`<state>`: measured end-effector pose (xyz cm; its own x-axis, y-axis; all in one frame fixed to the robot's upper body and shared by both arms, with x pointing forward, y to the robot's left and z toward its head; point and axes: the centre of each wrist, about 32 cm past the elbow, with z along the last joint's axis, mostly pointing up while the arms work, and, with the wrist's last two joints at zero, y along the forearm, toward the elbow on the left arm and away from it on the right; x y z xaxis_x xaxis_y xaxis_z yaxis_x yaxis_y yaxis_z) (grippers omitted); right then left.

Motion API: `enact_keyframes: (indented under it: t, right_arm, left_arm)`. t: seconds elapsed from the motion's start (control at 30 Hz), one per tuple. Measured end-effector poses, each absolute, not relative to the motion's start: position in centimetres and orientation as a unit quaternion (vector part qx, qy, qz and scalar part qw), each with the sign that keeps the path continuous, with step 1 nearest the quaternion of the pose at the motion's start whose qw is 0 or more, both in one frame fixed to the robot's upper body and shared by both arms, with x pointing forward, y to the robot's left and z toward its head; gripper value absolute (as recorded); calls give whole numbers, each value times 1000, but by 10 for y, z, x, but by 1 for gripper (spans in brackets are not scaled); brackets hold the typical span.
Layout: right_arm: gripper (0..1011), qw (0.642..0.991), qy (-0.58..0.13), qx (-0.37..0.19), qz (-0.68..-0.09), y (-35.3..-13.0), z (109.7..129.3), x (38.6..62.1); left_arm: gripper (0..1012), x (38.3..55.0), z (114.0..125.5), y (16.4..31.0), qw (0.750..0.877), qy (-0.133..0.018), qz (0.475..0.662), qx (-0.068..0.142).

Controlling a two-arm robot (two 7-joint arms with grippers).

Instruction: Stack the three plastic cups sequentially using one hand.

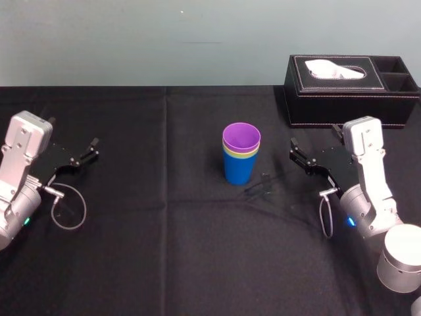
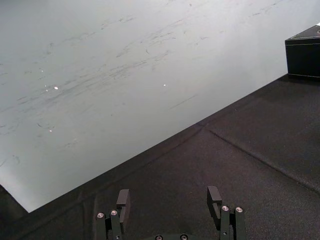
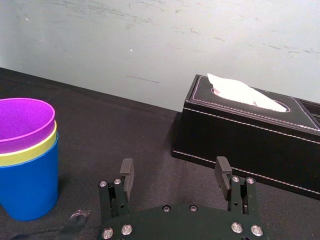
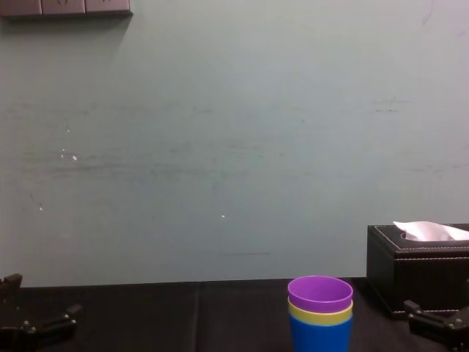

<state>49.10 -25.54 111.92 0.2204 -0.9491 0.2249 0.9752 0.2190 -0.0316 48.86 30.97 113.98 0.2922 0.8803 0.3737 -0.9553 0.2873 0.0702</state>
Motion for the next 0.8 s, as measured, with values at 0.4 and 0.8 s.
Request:
enact_keyframes:
  t: [0.4, 0.8]
  right_arm:
    - [1003, 777, -79, -83, -619, -255, 1119, 491]
    - [1003, 777, -79, -83, -619, -255, 1119, 491]
  left_arm:
    - [1011, 489, 1140, 310, 791, -132, 580, 142]
    - [1012, 489, 1140, 310, 791, -132, 580, 141]
